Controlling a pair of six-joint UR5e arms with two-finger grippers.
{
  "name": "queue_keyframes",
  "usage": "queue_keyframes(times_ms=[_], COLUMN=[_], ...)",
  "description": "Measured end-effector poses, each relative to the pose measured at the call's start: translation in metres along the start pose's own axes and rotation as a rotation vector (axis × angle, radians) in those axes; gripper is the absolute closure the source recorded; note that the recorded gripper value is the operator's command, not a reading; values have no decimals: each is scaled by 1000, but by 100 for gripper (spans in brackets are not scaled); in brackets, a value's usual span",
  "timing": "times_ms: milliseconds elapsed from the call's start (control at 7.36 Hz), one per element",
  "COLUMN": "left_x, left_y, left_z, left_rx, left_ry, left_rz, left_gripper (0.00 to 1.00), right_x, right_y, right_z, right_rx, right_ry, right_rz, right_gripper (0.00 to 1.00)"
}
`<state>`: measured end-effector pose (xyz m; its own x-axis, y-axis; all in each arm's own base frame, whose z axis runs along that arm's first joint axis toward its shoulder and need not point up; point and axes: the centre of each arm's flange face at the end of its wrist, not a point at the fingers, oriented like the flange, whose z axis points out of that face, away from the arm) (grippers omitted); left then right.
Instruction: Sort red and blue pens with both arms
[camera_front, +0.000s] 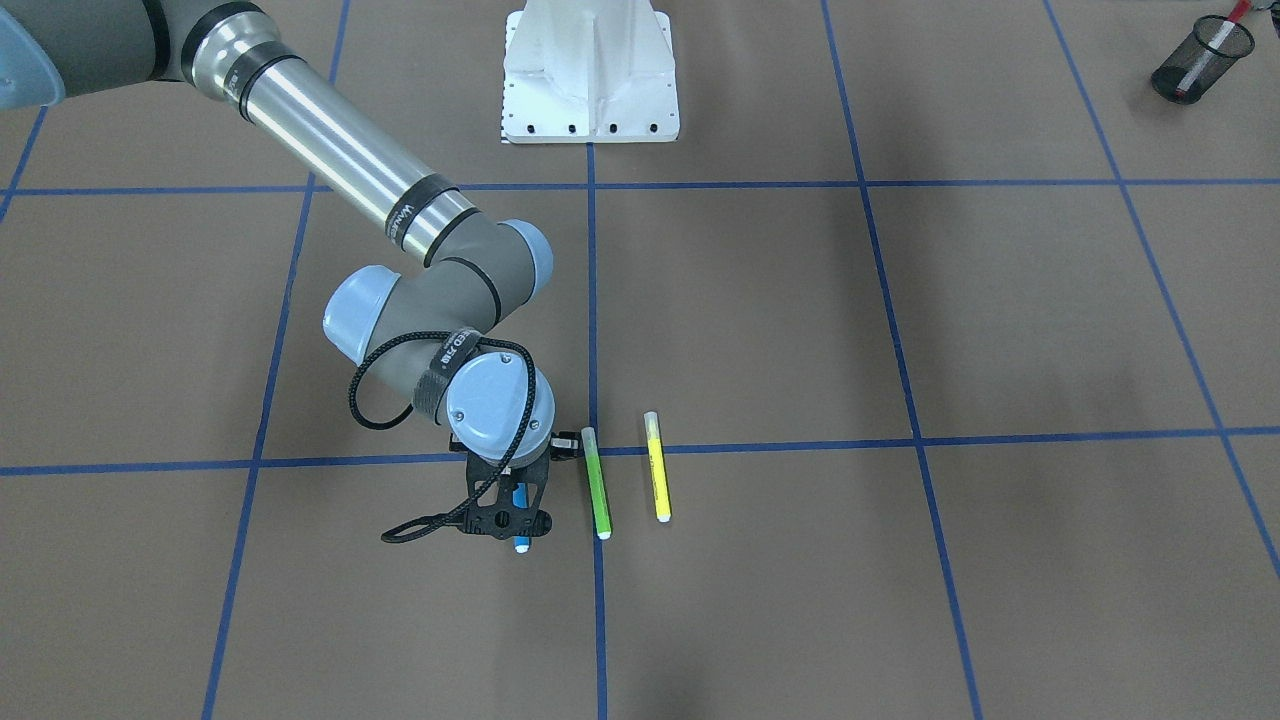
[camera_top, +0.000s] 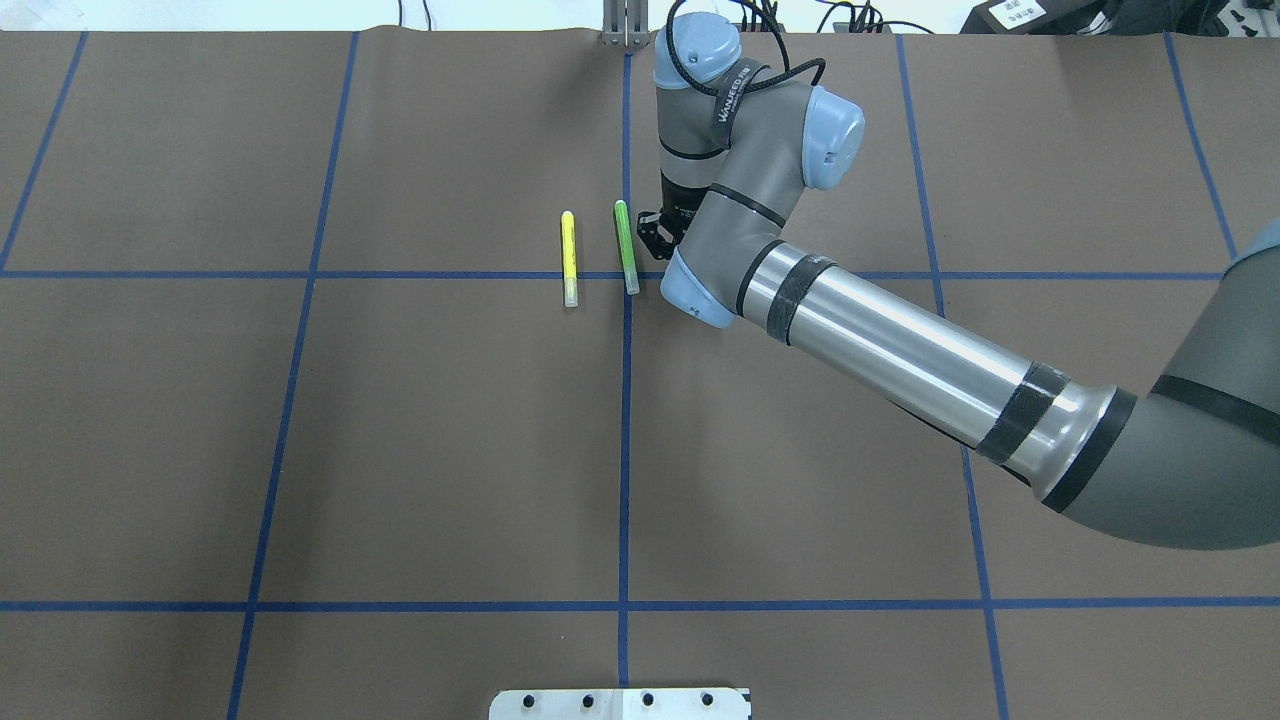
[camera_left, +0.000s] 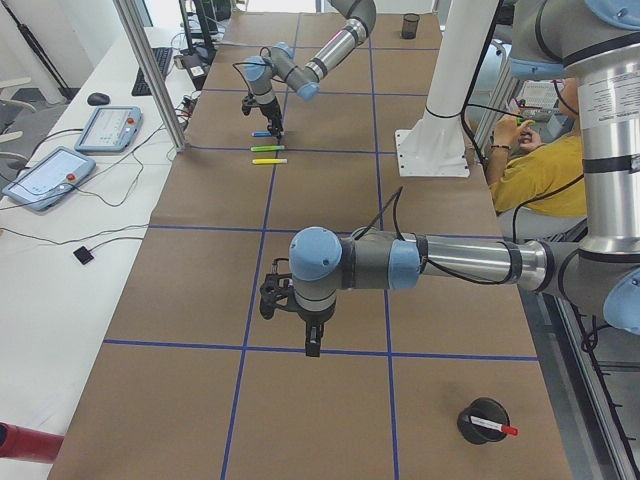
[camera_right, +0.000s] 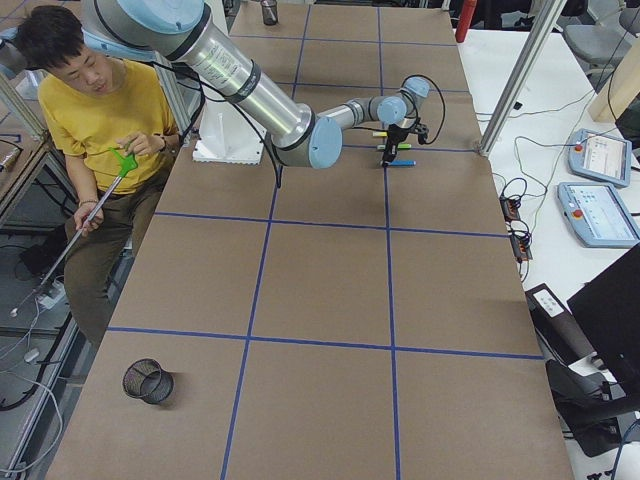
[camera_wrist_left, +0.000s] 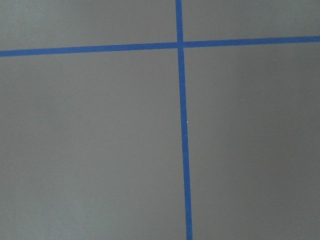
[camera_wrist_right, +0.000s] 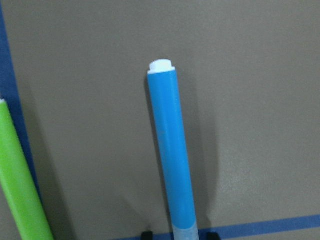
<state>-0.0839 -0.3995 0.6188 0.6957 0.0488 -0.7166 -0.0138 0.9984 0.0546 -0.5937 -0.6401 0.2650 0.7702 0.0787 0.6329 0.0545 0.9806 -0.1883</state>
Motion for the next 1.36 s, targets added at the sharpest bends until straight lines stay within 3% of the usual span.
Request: queue_keyframes(times_ms=[136, 272, 680, 1088, 1360], left_x=[0, 1, 1, 2, 2], left_y=[0, 0, 0, -1, -1], left_z=[0, -1, -1, -2, -2], left_rx=[1, 1, 2, 4, 4], left_ry=[0, 0, 0, 0, 0], left_rz=[1, 1, 2, 2, 3], left_gripper=[0, 0, 0, 0, 0], right_x=[1, 2, 2, 2, -1], right_y=[0, 0, 0, -1, -2], right_z=[1, 1, 1, -6, -36], right_rx=[-1, -1, -1, 6, 28], right_ry=[1, 1, 1, -7, -42], right_rz=[0, 0, 2, -1, -7], right_gripper=[56, 64, 98, 100, 100])
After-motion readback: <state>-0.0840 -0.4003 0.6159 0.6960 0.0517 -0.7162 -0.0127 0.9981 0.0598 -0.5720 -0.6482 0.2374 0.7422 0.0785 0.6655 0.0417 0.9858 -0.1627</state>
